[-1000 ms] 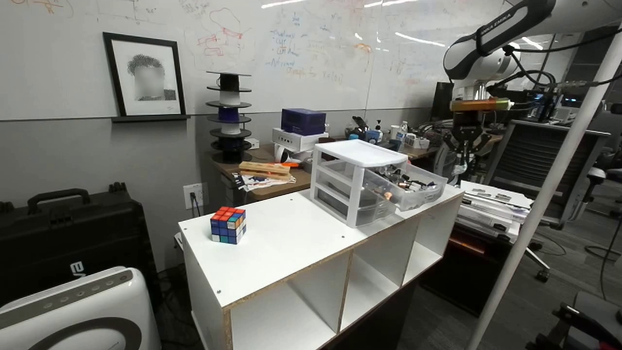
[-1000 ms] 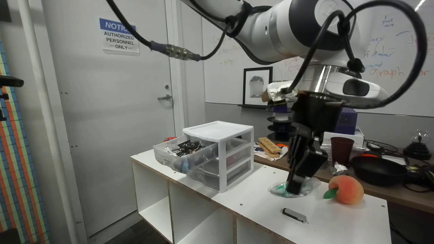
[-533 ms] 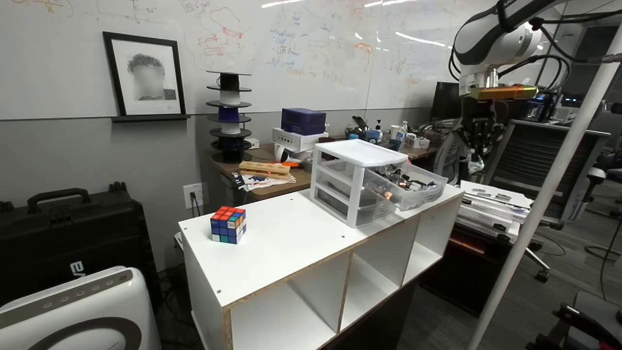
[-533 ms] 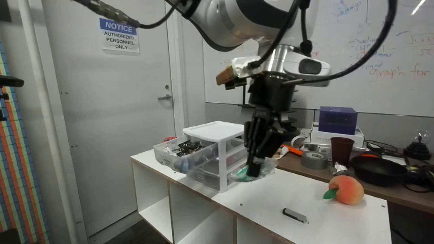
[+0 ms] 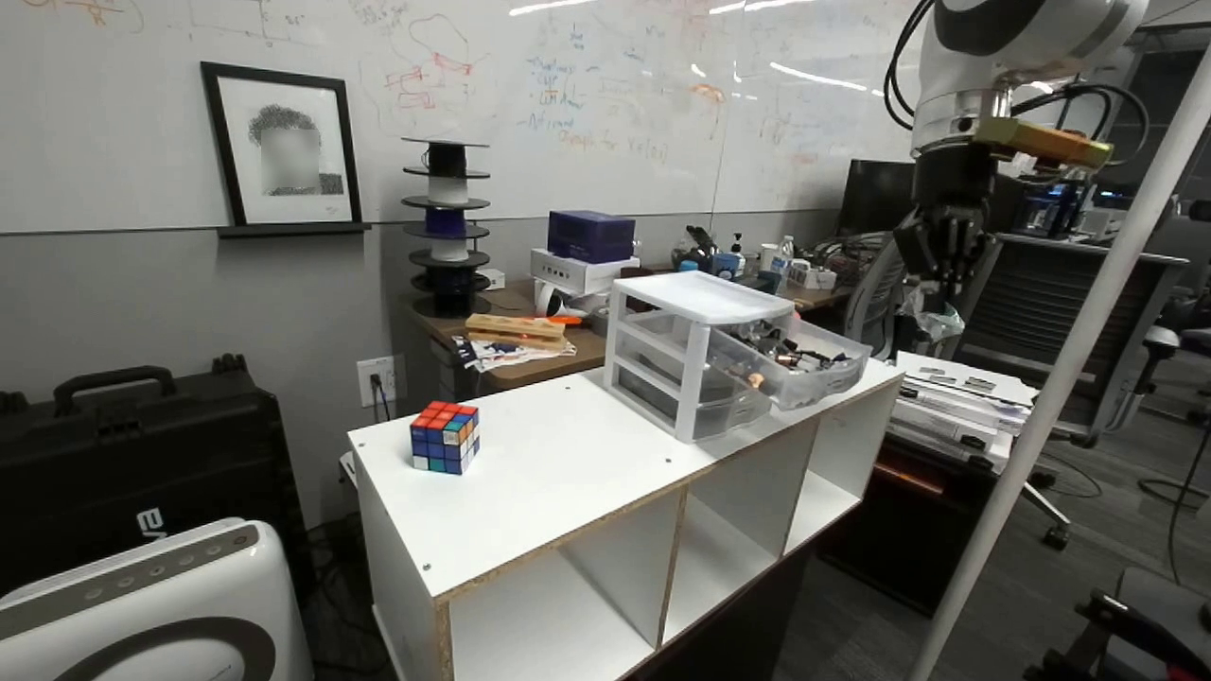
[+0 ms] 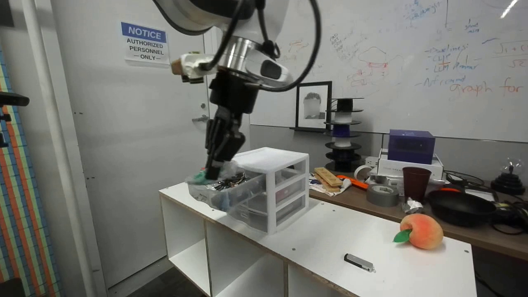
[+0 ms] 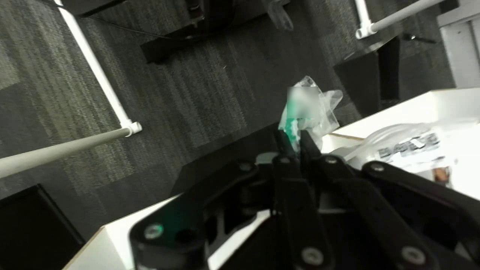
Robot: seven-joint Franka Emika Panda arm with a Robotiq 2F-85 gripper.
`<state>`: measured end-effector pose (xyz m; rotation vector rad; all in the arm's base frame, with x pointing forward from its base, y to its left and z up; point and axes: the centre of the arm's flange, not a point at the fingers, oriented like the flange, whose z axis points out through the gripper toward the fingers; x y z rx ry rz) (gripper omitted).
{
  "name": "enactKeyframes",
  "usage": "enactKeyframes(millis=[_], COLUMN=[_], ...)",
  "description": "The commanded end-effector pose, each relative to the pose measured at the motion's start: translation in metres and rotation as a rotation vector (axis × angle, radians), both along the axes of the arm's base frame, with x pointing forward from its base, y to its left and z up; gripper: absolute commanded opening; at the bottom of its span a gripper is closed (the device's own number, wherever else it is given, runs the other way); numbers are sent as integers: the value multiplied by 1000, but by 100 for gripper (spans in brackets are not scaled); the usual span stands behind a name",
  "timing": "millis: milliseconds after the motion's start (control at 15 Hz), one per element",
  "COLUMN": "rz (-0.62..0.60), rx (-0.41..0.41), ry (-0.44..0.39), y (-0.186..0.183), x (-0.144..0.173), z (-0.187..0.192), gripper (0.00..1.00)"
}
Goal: Pick up the plastic and grey object from the right side of the counter and place them inside the topmost drawer, push the drawer closed
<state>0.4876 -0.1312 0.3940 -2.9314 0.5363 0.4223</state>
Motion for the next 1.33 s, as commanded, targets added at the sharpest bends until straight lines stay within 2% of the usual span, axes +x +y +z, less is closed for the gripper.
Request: enactKeyframes(millis=[0,200,400,733,867,1000,1267], rz=[67,76,58,-114,-176,-230,-316], rx=[136,208,217,150,126,107,72], ry=[-86,-157,-261,-421,-458,-473,-450], y=[73,132,154,147,140,132,112], x=[-55,-81,-83,-50,-35,-22,6], z=[28,46,53,65,67,63,39], gripper=[2,2,2,2,2,2,2])
